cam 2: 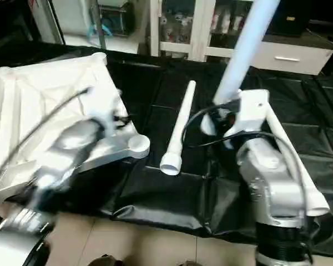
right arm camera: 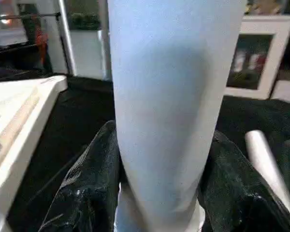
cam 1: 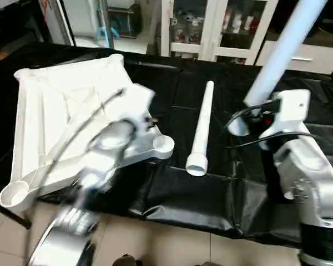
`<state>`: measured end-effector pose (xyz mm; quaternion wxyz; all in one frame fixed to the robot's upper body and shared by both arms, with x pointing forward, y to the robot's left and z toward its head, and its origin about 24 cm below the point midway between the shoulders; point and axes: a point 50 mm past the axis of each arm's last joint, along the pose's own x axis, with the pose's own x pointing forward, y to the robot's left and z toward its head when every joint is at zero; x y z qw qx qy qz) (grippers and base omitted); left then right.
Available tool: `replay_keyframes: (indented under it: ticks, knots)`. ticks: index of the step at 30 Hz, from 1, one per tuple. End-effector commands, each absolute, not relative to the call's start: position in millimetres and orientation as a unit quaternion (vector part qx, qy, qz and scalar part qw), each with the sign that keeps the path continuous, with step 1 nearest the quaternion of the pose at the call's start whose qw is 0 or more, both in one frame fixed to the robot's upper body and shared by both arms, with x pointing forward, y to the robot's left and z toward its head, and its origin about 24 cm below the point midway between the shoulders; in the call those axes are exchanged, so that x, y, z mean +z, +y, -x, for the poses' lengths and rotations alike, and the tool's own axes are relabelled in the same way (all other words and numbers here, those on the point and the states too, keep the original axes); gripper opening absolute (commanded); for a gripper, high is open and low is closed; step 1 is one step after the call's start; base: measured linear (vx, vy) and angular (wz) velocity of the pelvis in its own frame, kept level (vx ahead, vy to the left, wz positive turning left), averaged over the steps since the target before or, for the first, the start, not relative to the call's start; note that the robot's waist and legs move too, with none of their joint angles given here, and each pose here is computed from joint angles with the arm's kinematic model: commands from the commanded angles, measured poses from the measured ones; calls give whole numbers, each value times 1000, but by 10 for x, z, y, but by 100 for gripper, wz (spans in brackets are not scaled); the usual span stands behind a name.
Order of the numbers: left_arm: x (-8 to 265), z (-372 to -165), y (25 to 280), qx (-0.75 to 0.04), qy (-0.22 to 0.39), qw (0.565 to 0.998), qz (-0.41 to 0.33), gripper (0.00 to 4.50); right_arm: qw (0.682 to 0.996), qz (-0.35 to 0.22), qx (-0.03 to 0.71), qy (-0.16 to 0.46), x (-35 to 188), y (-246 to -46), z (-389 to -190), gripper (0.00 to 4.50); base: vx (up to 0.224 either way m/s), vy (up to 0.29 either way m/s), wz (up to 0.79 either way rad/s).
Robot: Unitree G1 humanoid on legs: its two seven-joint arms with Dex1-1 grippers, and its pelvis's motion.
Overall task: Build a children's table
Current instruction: Pick table leg
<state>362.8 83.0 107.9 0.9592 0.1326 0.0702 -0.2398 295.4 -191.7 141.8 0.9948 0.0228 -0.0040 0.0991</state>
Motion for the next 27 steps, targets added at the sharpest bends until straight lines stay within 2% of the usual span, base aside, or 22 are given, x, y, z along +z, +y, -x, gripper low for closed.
replay_keyframes:
  ticks: [1,3,4,12,20,27]
  knots:
    - [999,-3661,771,-253,84,952,-149,347,995,-19,97,-15,1500,-1958,-2925,188,0,0,0]
    - [951,-3706,676,-270,98,943,-167,347,995,-6,96,-17,1540,-1992,-2911,188,0,0,0]
    - [901,-3737,626,-281,108,932,-202,347,995,3,94,-20,1591,-2024,-2897,188,0,0,0]
    - [735,-3780,538,-306,144,908,-246,347,995,32,97,-22,1732,-2129,-2790,188,0,0,0]
    - [637,-3752,442,-327,150,897,-256,347,994,45,94,-19,1767,-2153,-2714,188,0,0,0]
    - [685,-3710,217,-363,124,893,-234,347,995,47,89,-17,1778,-2159,-2689,188,0,0,0]
